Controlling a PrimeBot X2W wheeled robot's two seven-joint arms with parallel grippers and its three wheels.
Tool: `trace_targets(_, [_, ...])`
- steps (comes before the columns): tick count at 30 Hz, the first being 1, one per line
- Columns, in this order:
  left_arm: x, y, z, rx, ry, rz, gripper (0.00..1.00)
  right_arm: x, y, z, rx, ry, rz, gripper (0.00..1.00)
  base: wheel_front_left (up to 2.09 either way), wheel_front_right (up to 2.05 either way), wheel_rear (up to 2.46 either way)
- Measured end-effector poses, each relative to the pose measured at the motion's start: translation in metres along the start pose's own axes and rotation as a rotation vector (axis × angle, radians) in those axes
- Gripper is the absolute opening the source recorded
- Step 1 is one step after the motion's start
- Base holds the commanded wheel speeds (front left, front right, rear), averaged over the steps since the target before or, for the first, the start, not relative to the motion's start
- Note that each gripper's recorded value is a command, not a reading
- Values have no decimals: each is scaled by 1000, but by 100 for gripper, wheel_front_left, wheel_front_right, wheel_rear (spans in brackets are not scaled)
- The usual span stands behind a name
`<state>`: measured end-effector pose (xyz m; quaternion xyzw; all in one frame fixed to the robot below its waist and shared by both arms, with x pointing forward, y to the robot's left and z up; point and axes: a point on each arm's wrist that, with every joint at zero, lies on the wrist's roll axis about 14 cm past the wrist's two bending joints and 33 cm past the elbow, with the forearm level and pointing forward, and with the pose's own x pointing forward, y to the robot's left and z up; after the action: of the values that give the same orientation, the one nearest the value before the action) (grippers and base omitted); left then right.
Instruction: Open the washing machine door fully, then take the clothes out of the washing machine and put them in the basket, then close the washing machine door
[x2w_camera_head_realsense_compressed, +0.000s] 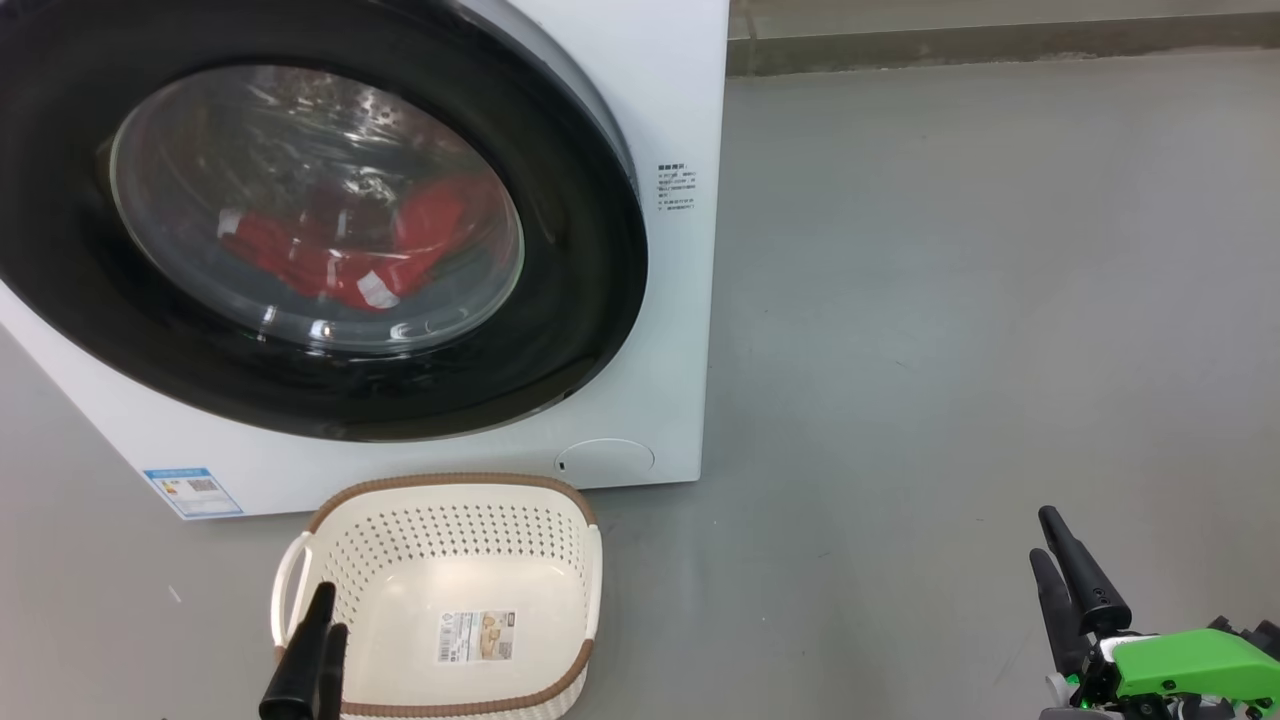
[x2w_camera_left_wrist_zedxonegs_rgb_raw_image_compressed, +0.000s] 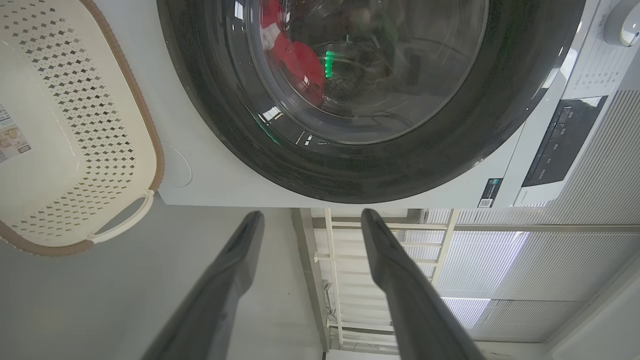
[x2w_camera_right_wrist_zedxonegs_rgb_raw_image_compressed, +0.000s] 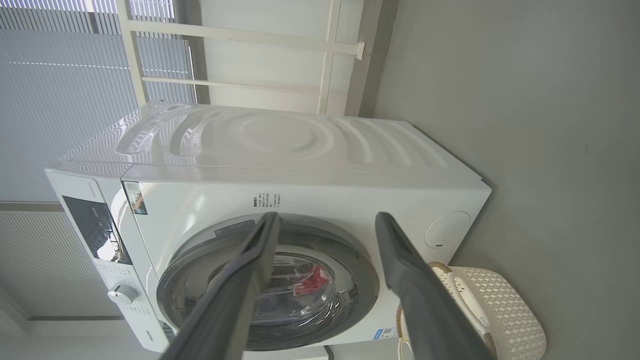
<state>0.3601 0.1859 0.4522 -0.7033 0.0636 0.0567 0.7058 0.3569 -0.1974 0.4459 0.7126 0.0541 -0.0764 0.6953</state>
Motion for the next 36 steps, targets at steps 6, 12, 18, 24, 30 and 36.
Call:
trace_targets(6, [0,-3,0,48,-6,-7,100,0,-1,0,-51,-2,-4,100,0,0,0])
trace_targets(12, [1,-5,-2,154,1,-12,100,0,0,-3,-117,7,-4,100,0,0,0])
trace_targets(18, [1,-11,-4,244,-1,-27,100,1,1,-3,-196,9,-1,100,0,0,0])
trace_targets(24, [0,-13,-7,341,3,-36,100,2,3,-6,-302,24,4,100,0,0,0])
trace_targets(30, [-3,-11,-11,442,7,-26,100,1,3,-8,-380,29,7,100,0,0,0])
trace_targets(36, [-3,-14,-14,531,6,-31,100,2,4,-11,-473,39,15,100,0,0,0])
